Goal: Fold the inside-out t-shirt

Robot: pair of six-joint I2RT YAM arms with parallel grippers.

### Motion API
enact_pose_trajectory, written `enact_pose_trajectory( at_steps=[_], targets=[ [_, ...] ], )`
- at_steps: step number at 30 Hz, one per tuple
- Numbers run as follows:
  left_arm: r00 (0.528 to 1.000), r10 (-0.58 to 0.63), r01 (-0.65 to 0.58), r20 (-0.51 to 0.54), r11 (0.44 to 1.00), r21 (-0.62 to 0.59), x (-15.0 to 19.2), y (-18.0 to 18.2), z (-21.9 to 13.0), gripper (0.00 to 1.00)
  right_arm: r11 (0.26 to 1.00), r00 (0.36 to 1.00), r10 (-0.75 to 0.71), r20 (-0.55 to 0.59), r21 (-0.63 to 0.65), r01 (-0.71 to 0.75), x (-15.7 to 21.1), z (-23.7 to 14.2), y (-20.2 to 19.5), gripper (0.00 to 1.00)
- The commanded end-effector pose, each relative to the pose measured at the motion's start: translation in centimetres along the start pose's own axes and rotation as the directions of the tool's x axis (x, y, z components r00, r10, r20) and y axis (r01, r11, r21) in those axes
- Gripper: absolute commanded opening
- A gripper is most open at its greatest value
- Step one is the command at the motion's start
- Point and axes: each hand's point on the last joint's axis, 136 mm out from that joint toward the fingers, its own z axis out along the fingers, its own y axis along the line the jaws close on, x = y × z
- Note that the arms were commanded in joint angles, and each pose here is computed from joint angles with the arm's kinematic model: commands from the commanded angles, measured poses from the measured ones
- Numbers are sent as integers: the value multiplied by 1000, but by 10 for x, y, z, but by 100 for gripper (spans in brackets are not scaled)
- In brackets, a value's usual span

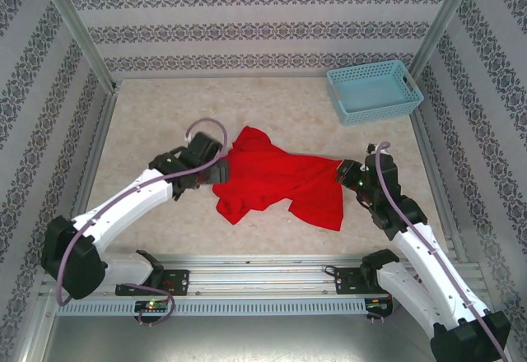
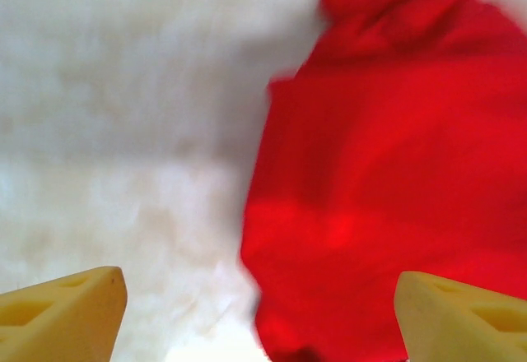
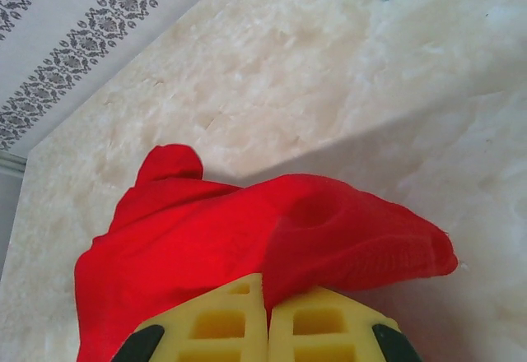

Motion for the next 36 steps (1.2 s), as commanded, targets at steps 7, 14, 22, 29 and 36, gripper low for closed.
enact_pose_trajectory(
  at_steps=[7,14,22,29,36],
  targets=[
    [970,-178,194,-169,977,88,70,-18,42,74,999,1000,15,-13,-46,-16,-3,3,10,0],
    [957,-177,209,-231,970,122,84,-35,71,63,999,1000,9,-6,-48,-9,-5,-1,12,0],
    [972,-118,136,-201,987,79,62,-28,70,11,999,999,-21,35,38,20,-26,-11,5,0],
    [961,-251,239,114,965,111,-82,37,-12,0,999,984,-1,179,52,-8,-110,-50,23,0],
    [740,-357,263,570,933,244,-205,85,-169,0,995,957,13,290,-94,15,-163,-98,76,0]
  ],
)
